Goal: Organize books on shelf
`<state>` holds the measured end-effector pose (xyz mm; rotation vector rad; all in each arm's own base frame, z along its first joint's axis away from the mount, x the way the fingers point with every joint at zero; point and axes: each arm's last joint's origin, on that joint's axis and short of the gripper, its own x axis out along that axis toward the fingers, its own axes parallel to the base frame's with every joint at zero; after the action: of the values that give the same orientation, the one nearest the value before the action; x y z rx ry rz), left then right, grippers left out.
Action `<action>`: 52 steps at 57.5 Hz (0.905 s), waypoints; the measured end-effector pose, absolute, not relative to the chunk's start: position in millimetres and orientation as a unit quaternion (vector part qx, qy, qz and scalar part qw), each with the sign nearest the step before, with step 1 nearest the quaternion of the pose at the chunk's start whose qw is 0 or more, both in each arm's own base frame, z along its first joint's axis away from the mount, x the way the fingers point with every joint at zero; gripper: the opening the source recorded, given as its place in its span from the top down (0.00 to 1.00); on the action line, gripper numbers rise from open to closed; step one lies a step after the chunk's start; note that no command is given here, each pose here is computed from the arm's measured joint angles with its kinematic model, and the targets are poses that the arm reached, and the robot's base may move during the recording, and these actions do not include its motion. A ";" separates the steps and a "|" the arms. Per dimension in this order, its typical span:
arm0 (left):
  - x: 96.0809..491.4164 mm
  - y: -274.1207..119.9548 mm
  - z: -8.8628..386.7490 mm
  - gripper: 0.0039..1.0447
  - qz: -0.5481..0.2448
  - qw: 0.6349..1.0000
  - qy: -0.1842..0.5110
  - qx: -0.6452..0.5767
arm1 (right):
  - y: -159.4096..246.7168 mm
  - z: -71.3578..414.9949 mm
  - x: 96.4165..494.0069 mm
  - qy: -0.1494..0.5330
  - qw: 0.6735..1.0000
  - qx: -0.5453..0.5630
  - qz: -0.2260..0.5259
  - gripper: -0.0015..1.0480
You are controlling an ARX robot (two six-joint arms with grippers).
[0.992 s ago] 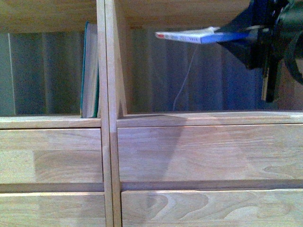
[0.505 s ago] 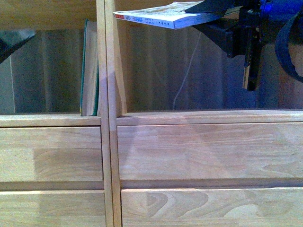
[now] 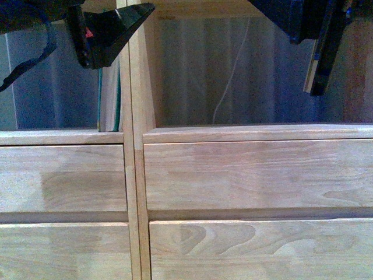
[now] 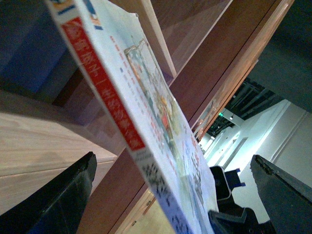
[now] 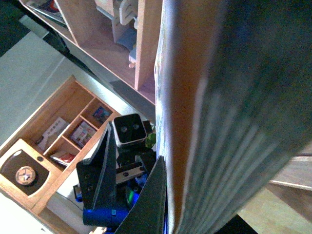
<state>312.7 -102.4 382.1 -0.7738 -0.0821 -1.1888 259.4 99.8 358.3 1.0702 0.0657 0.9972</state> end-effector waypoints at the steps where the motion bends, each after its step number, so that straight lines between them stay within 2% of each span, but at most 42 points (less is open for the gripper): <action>1: 312.7 -103.0 382.8 0.06 -0.546 0.758 -0.039 -0.355 | 100.7 357.9 259.0 0.031 0.743 0.488 0.457 0.93; 6: 312.1 -109.6 387.0 0.08 -0.551 0.753 -0.045 -0.357 | 104.7 356.2 257.0 0.035 0.739 0.488 0.464 0.93; 13: 311.5 -113.1 389.0 0.28 -0.549 0.750 -0.049 -0.364 | 106.0 356.9 255.9 0.033 0.737 0.486 0.469 0.93; 18: 311.9 -113.9 388.7 0.38 -0.548 0.749 -0.053 -0.370 | 105.8 357.8 255.2 0.030 0.736 0.485 0.472 0.93; 23: 313.1 -115.6 387.2 0.57 -0.546 0.747 -0.053 -0.376 | 105.3 359.7 253.1 0.028 0.734 0.482 0.477 0.93; 37: 312.2 -120.0 389.6 0.88 -0.544 0.738 -0.053 -0.396 | 104.3 362.6 248.5 0.019 0.737 0.478 0.478 0.93; 42: 311.9 -119.8 390.6 0.93 -0.545 0.735 -0.053 -0.399 | 104.6 360.5 248.5 0.019 0.738 0.478 0.476 0.82; 52: 312.7 -110.4 394.1 0.94 -0.527 0.745 -0.071 -0.403 | 103.1 361.2 246.0 0.015 0.741 0.472 0.478 0.58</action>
<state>312.7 -110.4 394.1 -0.8819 -0.1547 -1.1542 246.0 103.1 361.2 1.0349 0.0332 1.0477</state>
